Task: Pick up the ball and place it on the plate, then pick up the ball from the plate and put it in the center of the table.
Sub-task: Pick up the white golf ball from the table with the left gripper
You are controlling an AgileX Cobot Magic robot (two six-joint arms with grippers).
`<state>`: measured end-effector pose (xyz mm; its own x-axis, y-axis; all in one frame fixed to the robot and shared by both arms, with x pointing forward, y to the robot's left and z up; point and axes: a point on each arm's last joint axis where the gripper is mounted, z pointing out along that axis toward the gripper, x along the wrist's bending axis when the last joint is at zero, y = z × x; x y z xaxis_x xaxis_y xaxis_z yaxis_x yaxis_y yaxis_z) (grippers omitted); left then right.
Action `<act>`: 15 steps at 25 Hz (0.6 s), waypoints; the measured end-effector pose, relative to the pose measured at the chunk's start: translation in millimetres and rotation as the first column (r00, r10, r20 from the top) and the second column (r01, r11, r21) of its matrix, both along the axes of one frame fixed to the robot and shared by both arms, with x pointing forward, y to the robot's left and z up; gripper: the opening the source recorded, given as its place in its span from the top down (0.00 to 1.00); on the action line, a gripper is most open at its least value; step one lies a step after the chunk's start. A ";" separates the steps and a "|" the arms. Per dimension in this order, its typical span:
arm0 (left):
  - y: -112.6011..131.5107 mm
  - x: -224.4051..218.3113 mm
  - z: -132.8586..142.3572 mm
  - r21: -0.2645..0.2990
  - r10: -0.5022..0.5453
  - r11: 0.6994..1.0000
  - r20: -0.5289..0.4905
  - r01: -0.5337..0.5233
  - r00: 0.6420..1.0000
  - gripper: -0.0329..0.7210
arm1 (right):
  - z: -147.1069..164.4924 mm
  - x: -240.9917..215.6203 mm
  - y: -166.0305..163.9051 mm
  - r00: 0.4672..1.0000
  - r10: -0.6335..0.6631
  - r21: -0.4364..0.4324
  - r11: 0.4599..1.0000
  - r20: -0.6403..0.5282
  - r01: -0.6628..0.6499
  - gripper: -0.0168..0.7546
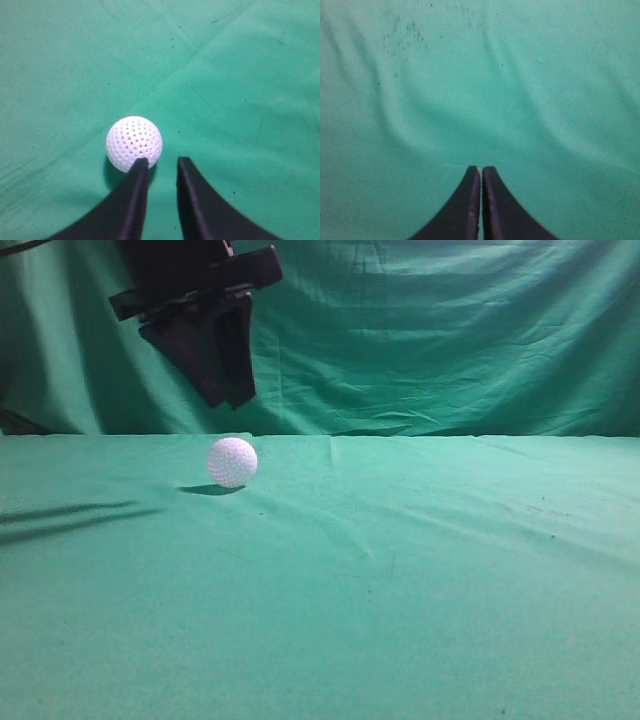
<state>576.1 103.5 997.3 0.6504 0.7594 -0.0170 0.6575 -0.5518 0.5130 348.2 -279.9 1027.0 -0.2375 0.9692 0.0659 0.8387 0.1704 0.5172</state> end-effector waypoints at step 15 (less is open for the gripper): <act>-6.4 17.5 -35.5 0.018 0.040 0.999 -0.003 -0.040 0.999 0.19 | 0.2 1.8 0.7 1.000 -0.004 0.011 1.000 0.008 0.004 0.98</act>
